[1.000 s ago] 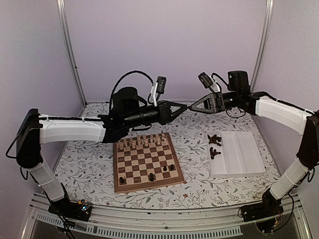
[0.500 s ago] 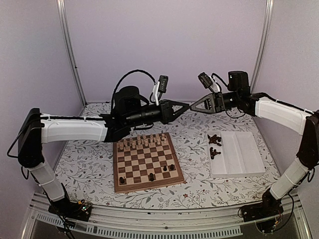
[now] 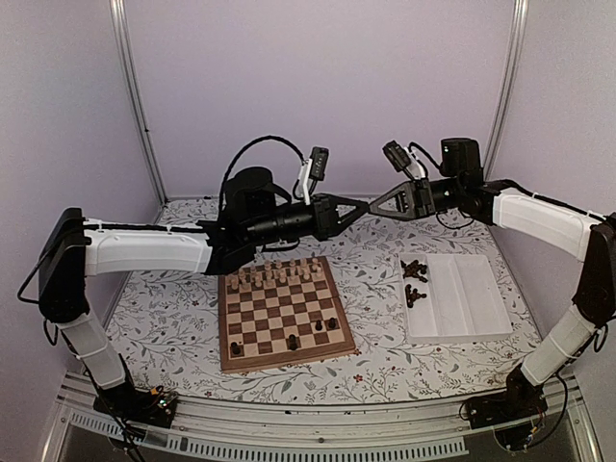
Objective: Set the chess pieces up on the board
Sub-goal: Place the chess piece on the chessboard.
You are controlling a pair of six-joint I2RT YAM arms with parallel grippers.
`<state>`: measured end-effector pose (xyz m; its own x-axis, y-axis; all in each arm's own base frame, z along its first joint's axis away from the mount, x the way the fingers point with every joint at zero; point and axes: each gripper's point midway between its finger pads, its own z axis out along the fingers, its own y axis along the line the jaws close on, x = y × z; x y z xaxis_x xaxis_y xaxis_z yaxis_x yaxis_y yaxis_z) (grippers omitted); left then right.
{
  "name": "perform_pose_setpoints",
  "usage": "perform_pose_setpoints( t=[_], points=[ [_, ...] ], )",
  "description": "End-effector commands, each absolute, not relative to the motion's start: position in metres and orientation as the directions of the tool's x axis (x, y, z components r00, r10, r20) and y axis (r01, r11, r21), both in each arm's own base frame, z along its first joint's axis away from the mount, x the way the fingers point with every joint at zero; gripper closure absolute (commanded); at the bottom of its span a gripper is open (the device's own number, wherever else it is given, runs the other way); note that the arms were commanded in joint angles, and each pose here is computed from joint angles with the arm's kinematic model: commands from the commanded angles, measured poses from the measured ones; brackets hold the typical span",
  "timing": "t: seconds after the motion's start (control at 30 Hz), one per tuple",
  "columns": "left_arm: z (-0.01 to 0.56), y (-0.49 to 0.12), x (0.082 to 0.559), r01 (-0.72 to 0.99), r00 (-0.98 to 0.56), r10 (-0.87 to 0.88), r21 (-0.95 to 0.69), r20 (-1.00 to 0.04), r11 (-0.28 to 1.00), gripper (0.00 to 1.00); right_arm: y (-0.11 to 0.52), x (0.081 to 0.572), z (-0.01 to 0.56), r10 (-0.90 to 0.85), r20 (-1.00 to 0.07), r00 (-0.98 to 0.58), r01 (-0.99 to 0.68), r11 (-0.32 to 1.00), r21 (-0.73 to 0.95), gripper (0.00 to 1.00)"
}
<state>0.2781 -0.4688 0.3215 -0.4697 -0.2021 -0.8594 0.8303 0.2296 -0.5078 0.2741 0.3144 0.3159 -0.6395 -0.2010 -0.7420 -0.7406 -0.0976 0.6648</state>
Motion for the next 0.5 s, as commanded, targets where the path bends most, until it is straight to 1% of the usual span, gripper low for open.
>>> perform_pose_setpoints(
  t=[0.0,0.1,0.2,0.27,0.33,0.37,0.47],
  points=[
    [0.319,-0.474,0.278,0.826,-0.471,-0.188,-0.506,-0.862,0.248,0.72,0.316,0.272,0.321,-0.196,-0.776,-0.6,-0.775,-0.098,0.624,0.94],
    [0.328,-0.461,0.281,0.83,-0.426,-0.172,-0.459,-0.888,0.317,0.57,0.316,0.282,0.317,-0.198,-0.793,-0.576,-0.809,-0.001,0.588,0.96],
    [0.342,-0.438,0.288,0.826,-0.354,-0.118,-0.369,-0.928,0.426,0.49,0.317,0.293,0.311,-0.227,-0.832,-0.506,-0.862,0.112,0.494,0.97],
    [0.355,-0.416,0.296,0.816,-0.293,-0.068,-0.286,-0.954,0.503,0.45,0.321,0.293,0.301,-0.291,-0.855,-0.429,-0.903,0.175,0.393,0.97],
    [0.368,-0.391,0.306,0.786,-0.245,-0.029,-0.216,-0.969,0.579,0.42,0.329,0.287,0.293,-0.361,-0.865,-0.349,-0.934,0.204,0.292,0.96],
    [0.372,-0.377,0.312,0.762,-0.225,-0.005,-0.179,-0.974,0.622,0.4,0.334,0.284,0.29,-0.401,-0.87,-0.287,-0.954,0.202,0.222,0.96],
    [0.376,-0.338,0.331,0.676,-0.162,0.071,-0.059,-0.984,0.735,0.35,0.345,0.277,0.282,-0.491,-0.856,-0.161,-0.98,0.184,0.079,0.96]
  ],
)
